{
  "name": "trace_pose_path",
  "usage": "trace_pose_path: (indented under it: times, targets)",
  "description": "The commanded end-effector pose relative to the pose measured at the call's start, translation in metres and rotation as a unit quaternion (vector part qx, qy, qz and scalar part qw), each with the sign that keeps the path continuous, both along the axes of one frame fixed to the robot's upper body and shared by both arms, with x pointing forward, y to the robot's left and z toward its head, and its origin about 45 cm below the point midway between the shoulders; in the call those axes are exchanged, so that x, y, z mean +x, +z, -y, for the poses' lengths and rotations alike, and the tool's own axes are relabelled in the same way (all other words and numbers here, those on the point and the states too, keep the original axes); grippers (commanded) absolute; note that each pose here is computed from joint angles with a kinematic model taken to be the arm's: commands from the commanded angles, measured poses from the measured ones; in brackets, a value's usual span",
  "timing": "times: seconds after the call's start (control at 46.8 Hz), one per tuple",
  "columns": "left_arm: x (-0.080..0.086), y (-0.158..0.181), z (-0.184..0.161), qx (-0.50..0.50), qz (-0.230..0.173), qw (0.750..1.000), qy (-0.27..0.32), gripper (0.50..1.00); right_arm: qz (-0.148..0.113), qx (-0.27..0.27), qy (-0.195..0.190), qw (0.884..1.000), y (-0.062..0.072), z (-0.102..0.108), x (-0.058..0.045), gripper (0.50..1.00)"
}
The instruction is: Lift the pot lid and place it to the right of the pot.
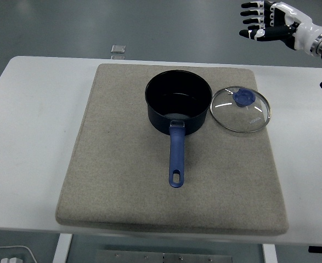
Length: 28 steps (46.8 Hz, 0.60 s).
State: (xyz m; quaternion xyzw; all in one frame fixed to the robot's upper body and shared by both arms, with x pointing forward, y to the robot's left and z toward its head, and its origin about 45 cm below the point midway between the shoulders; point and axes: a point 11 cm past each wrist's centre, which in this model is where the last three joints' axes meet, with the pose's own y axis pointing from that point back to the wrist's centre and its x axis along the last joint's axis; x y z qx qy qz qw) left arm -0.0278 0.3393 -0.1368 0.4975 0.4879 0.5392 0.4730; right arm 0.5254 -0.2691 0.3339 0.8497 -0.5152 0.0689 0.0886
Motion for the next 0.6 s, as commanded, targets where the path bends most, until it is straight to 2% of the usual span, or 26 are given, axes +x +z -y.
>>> trace_pose_path:
  times: [0.0,0.107,0.15,0.214,0.278,0.342,0.577]
  targets:
    - [0.000,0.000,0.000,0.000,0.000,1.000,0.000,1.000,-0.012,0.040,-0.014,0.999,-0.006,0.002,-0.001,0.852]
    - [0.000,0.000,0.000,0.000,0.000,1.000,0.000,1.000,-0.029,0.085,-0.025,0.996,-0.018,-0.002,-0.002,0.852]
    - [0.000,0.000,0.000,0.000,0.000,1.000,0.000,1.000,-0.032,0.108,-0.035,0.993,-0.019,0.000,-0.001,0.852]
    - [-0.001,0.000,0.000,0.000,0.000,1.000,0.001,1.000,-0.047,0.148,-0.052,0.987,-0.024,0.002,-0.001,0.852]
    - [0.000,0.000,0.000,0.000,0.000,1.000,0.000,1.000,-0.071,0.179,-0.074,0.978,-0.036,0.008,-0.002,0.852]
    - [0.000,0.000,0.000,0.000,0.000,1.000,0.000,1.000,-0.082,0.205,-0.091,0.971,-0.043,0.008,-0.003,0.852]
    - [0.000,0.000,0.000,0.000,0.000,1.000,0.000,1.000,-0.091,0.271,-0.109,0.952,-0.052,0.007,-0.004,0.854]
